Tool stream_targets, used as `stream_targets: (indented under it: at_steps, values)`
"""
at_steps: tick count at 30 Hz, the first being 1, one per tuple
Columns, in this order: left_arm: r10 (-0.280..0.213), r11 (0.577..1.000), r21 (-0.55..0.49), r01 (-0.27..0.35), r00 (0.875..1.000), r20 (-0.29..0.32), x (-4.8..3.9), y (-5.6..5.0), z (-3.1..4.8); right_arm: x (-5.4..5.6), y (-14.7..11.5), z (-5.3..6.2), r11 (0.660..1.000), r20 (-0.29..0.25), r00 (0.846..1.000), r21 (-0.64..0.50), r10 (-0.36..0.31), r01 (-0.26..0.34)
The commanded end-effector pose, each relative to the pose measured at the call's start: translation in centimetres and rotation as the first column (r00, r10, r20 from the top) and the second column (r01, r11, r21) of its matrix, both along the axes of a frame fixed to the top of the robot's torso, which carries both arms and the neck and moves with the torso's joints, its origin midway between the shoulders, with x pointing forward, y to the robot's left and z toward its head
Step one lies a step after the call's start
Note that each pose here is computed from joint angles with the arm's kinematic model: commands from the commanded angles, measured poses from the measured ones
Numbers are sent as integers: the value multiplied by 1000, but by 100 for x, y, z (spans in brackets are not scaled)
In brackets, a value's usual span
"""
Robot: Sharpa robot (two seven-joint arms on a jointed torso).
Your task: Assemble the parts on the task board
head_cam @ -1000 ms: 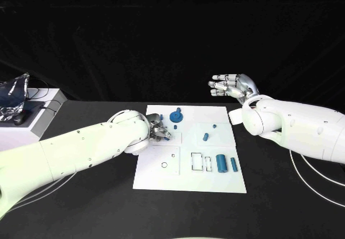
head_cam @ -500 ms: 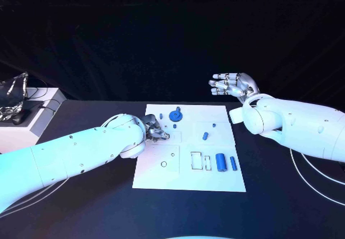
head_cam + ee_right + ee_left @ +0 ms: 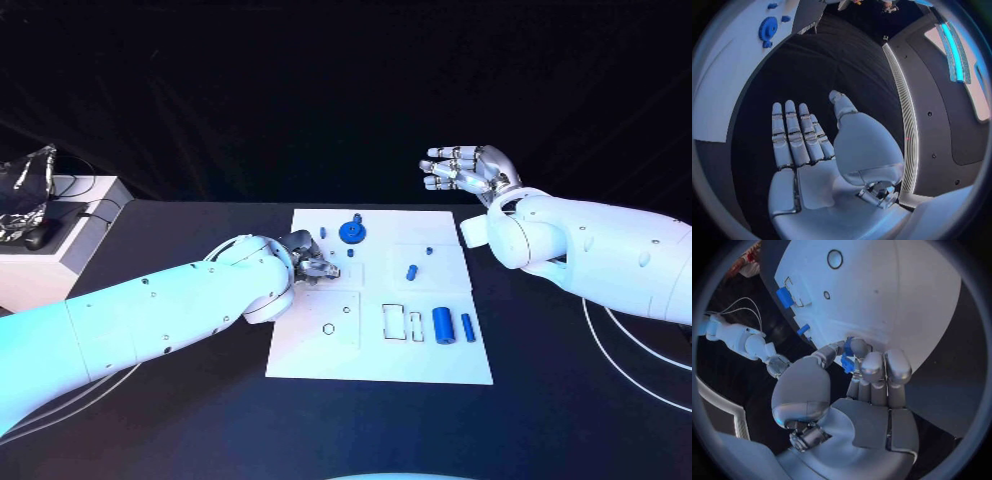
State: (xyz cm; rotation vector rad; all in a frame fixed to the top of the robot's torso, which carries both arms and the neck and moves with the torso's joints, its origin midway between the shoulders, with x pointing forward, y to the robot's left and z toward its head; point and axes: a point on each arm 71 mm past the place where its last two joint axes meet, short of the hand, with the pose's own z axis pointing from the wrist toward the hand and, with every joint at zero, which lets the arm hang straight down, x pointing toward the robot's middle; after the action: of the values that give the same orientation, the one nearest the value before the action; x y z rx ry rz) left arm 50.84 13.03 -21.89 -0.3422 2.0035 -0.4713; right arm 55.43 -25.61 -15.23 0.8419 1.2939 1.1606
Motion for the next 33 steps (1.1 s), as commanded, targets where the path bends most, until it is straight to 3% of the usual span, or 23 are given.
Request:
stream_targets:
  at_steps: [1, 17, 33]
  values:
    - [9, 1000, -30, -8, 1000, 23, -8, -18, -9, -4, 13, 6, 1000, 6, 1000, 3, 19, -19]
    - [4, 999, -54, -1, 998, 60, -17, -78, 24, 0, 10, 2, 1000, 4, 1000, 2, 20, -20]
    - [-14, 999, -29, 15, 999, 32, 3, -87, -11, 0, 11, -1, 1000, 1, 1000, 3, 21, -21]
